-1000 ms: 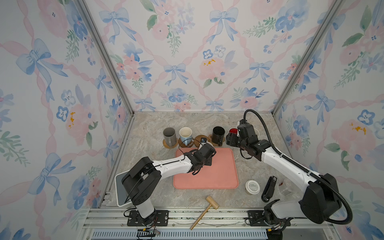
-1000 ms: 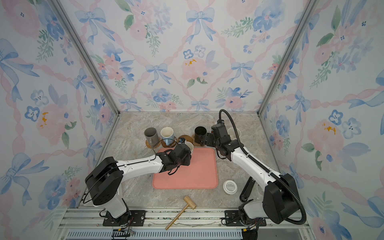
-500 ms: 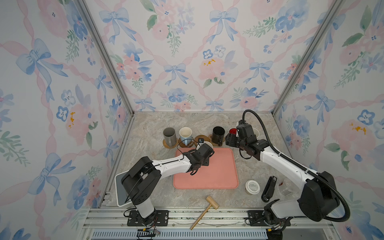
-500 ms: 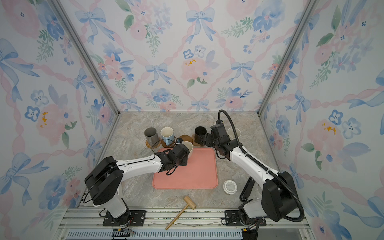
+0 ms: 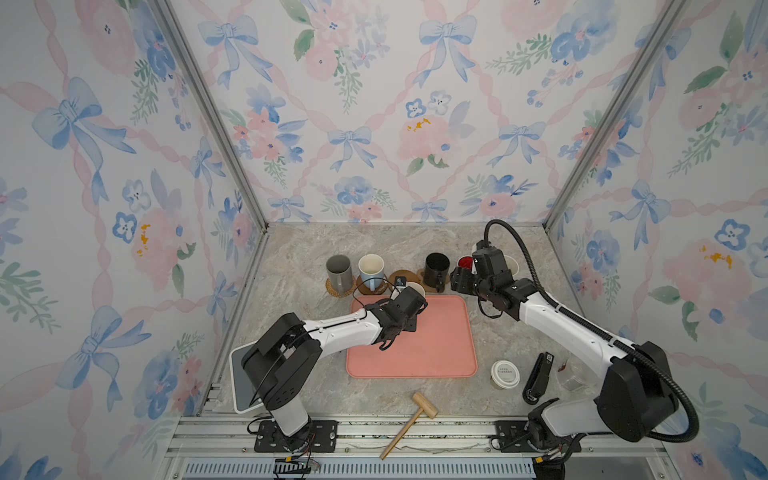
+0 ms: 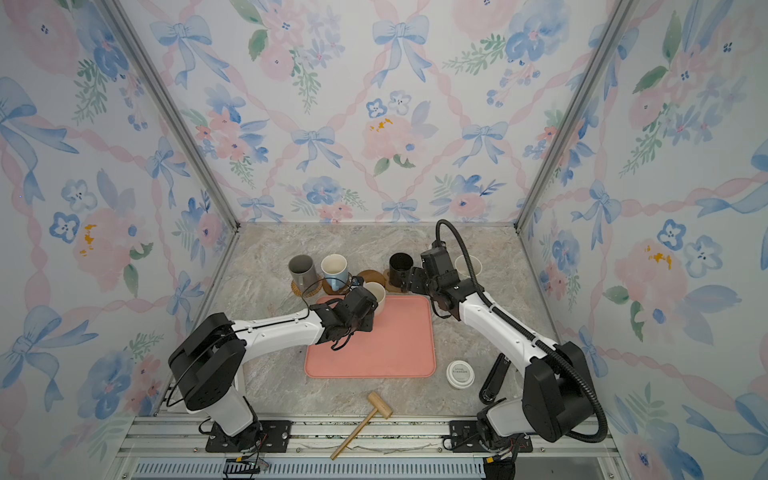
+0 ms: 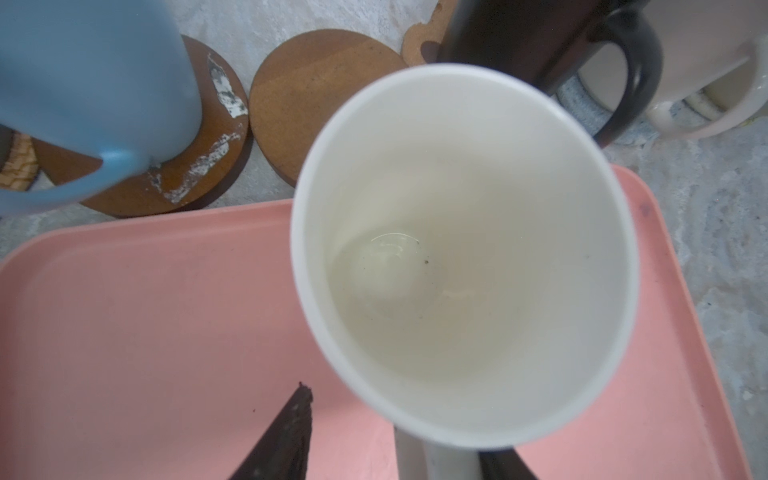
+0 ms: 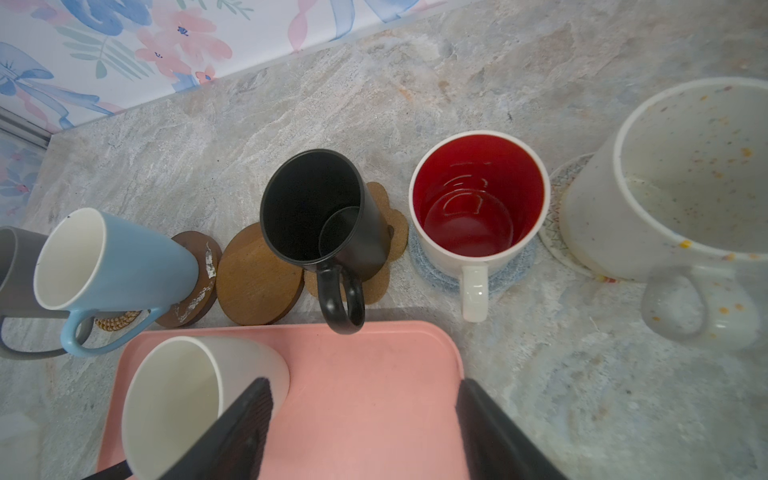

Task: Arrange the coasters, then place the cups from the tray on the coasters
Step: 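Lower the left gripper into the white mug and close on its rim, then lift the white mug and carry it toward the empty wooden coaster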

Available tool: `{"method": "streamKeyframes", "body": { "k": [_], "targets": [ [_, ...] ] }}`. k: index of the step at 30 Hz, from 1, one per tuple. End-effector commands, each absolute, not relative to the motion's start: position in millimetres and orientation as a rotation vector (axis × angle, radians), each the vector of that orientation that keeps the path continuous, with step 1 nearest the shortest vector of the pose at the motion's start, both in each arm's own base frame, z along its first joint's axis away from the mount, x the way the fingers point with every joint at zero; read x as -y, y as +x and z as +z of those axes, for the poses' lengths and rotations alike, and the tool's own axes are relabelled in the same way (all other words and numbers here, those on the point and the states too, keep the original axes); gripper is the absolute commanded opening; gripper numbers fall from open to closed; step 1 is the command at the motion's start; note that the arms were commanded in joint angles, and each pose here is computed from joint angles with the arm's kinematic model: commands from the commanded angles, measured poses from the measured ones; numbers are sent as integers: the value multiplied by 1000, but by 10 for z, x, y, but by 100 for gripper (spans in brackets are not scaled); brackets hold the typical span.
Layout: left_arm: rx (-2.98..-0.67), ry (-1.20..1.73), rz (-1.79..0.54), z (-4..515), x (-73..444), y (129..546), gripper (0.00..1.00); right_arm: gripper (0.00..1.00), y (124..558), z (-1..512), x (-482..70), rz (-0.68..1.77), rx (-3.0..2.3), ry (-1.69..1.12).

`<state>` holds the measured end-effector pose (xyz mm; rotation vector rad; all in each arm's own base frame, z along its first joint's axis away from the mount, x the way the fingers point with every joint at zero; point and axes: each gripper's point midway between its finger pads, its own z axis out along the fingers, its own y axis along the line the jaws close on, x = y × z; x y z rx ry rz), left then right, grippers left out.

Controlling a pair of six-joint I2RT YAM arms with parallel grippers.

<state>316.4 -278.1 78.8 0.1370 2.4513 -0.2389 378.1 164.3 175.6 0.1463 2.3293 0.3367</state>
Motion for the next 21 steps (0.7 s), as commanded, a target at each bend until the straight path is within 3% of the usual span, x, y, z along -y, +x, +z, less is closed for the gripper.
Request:
{"method": "streamKeyframes", "body": {
  "k": [1,10,21],
  "targets": [
    [-2453,118,-238,813,2818,3211,49,73,3827,1714,-1640,339,-2340,160],
    [-2456,134,-232,781,2876,3246,44,73,3839,1689,-1644,336,-2348,157],
    [-2460,149,-224,750,2909,3272,27,73,3842,1666,-1641,331,-2357,154]
  ]
}}
